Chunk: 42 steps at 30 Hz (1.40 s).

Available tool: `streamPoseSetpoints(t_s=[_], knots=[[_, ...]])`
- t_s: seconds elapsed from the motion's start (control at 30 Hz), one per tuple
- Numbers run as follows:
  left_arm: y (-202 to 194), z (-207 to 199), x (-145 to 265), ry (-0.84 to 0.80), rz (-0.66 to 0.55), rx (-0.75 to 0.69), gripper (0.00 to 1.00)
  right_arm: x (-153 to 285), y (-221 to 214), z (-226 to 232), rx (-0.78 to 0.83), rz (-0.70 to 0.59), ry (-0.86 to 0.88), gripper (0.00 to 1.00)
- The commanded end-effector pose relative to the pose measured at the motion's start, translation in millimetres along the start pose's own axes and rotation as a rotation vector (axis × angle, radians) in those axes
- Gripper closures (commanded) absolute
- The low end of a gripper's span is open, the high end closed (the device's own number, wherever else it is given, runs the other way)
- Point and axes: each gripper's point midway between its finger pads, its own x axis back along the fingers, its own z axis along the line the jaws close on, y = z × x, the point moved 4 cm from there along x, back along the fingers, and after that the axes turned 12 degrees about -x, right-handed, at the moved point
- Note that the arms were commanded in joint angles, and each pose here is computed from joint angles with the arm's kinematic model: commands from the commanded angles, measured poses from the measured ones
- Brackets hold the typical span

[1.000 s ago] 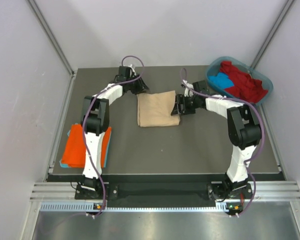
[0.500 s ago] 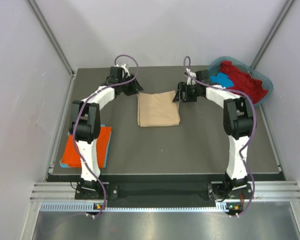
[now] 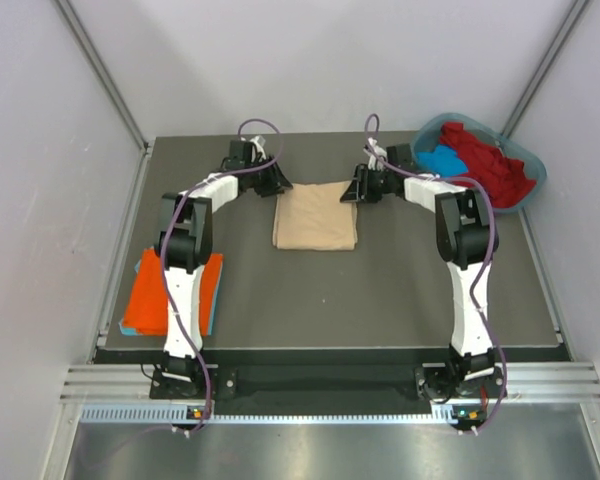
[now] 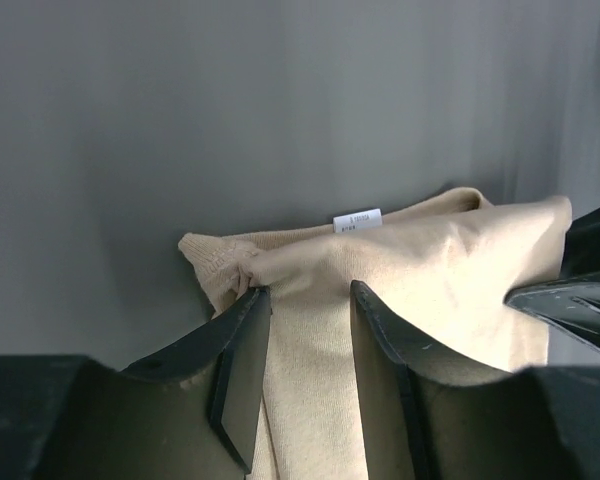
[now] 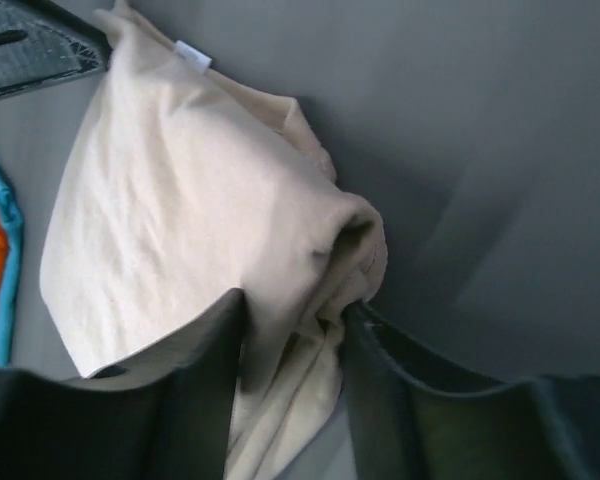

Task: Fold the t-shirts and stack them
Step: Fold the tshirt

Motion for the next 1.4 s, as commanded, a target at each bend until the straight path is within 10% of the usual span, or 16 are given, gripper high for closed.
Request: streamPoseSetpoints(t_s=[0.0,0.23,0.57,1.07,1.2,1.37], knots=[[-6,29,-16,0.067,-0.007,0.004,0.56,-11,10,-2,-0.036,-0.032,0.091,0.61],[1,30,-13,-0.025,-0.009,0.063,0.56,-18,17,-8,-0.092,-0.048,0.195,0.78],[44,9,61,-0.012,-0.058,0.060,0.54,21,43,10,-0.085,-0.101,0.146,0.27],[-72,-26,94,0.036,0.129,0.043,0.54,44,-51,20,-0.019,0.050,0.048,0.21],[-90,-23,83,0.017,0.159,0.063,0.54,37,-64,8,-0.040,0.062,0.054,0.31],[-113,-15,67,0.039,0.200,0.062,0.55,32,-75,-11,-0.101,0.073,0.098,0.68]])
